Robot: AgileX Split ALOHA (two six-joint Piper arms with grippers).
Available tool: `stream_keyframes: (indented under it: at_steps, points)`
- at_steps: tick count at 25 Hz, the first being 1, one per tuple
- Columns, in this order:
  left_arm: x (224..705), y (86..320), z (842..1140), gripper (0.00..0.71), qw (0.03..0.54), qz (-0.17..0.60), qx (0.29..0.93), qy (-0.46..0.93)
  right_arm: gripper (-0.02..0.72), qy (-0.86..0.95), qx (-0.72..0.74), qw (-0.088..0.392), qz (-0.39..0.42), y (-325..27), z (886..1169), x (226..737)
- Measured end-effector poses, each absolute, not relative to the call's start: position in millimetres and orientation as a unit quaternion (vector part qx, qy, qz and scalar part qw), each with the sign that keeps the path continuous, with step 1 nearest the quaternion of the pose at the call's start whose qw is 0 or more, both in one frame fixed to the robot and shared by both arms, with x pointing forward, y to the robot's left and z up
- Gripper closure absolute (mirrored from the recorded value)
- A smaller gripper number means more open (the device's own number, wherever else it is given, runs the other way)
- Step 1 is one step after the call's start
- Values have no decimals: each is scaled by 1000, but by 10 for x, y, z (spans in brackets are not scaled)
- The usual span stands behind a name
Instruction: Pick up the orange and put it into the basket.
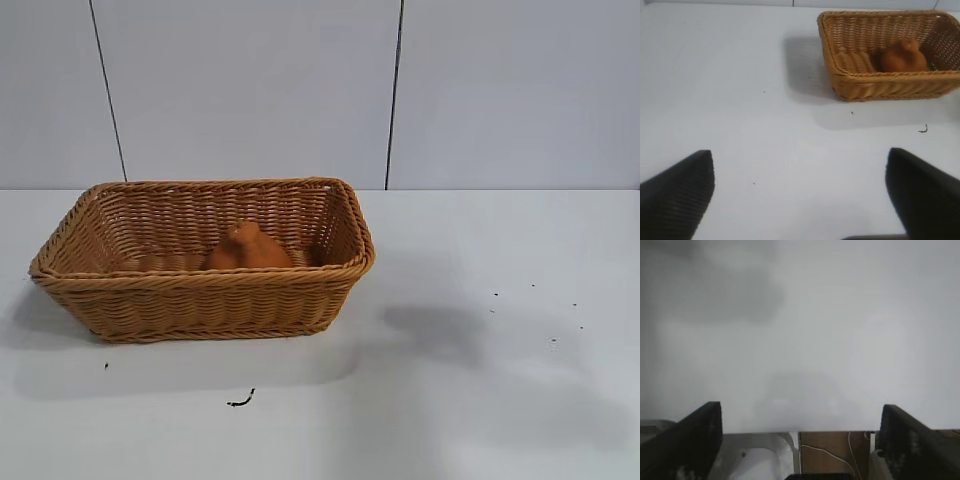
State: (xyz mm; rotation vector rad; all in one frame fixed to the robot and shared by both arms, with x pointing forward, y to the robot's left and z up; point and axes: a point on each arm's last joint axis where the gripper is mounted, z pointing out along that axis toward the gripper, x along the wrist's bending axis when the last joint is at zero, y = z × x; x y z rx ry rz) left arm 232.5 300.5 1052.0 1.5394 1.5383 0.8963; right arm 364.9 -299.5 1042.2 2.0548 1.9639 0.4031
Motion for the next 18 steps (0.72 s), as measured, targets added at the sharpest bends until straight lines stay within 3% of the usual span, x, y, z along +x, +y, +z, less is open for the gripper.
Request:
stream_keyframes:
  at_steps: [4,9,18]
  points:
    - [2325,3005,10520,44,384,352,604,604,117,678,691,177,178,-2993,10282,3288]
    - [2325,3005,10520,44,384,352,604,604,117,656,661,259,257,-2990,10435,2956]
    - [2325,3005,10520,44,384,352,604,604,117,608,613,358,355,-2987,10532,2483]
